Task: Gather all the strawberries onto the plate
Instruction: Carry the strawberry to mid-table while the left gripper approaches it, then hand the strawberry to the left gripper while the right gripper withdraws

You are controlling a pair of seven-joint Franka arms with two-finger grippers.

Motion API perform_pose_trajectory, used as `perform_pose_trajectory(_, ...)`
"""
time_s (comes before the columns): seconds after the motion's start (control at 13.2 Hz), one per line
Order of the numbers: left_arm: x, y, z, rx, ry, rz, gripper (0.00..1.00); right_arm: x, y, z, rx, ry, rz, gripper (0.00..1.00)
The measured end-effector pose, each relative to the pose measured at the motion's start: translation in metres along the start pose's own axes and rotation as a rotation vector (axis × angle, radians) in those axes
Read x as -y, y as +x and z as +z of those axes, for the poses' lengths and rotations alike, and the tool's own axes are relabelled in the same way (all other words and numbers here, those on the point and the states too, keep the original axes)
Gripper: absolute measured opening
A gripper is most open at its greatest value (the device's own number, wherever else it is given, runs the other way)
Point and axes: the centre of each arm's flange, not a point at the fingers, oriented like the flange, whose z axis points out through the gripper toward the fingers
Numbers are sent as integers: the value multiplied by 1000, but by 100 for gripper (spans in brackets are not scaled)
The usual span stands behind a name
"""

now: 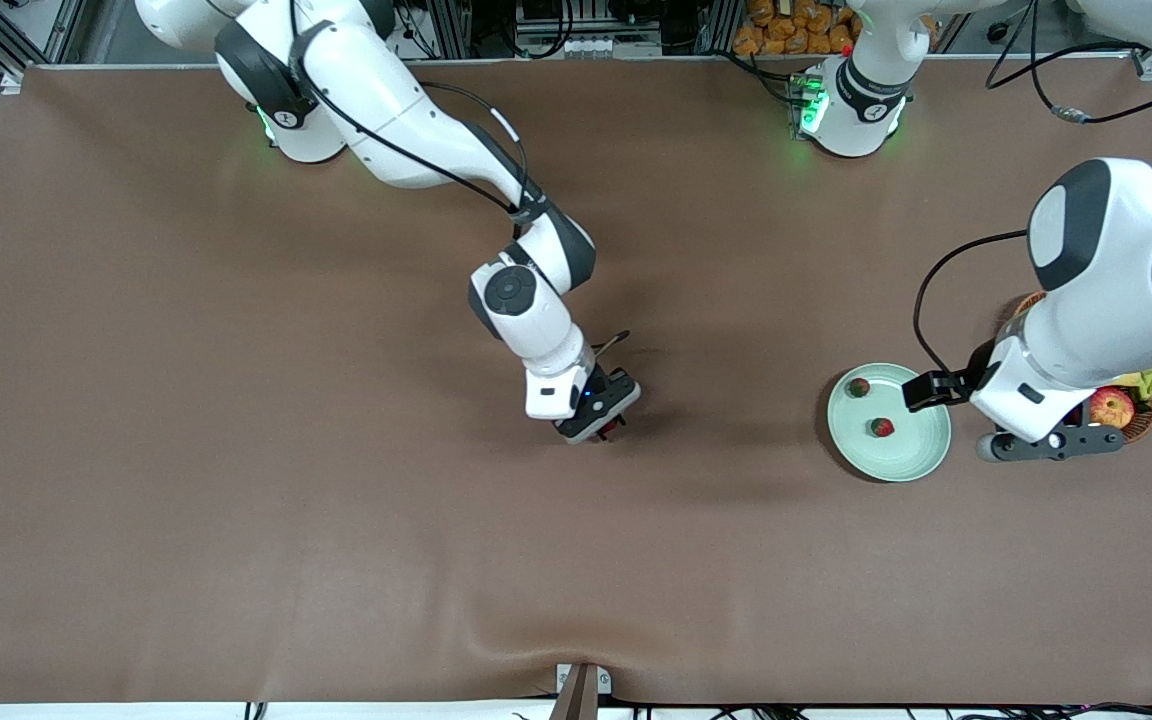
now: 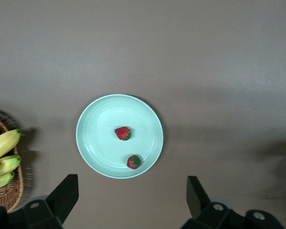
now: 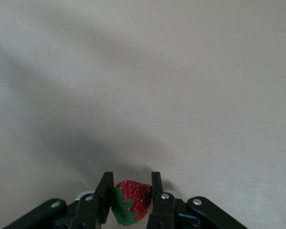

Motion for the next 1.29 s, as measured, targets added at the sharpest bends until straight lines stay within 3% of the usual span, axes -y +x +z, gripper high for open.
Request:
perform_pose_trajectory(0.15, -16, 1, 9, -5, -6, 23, 100, 6, -1, 8, -3, 4, 16, 44)
perform_pose_trajectory(0.53, -66, 3, 44, -14, -24, 93, 100, -16, 29, -23, -62, -19, 51, 98)
perform_pose_trajectory(0.68, -90, 0, 59, -3, -32, 96, 100, -45, 47, -53, -47, -41, 81, 100)
perform_pose_trajectory(0.84, -136, -14, 79, 34, -63, 32, 100, -81, 63, -94, 5, -81, 111, 100)
perform_pose_trajectory(1.14, -243, -45, 127, 40, -90, -9, 100, -165, 80, -214, 183, -173, 215, 100)
perform_pose_trajectory(1.29, -289, -57, 154, -3, -134, 4, 100, -215, 72, -277, 255, -188, 303, 100)
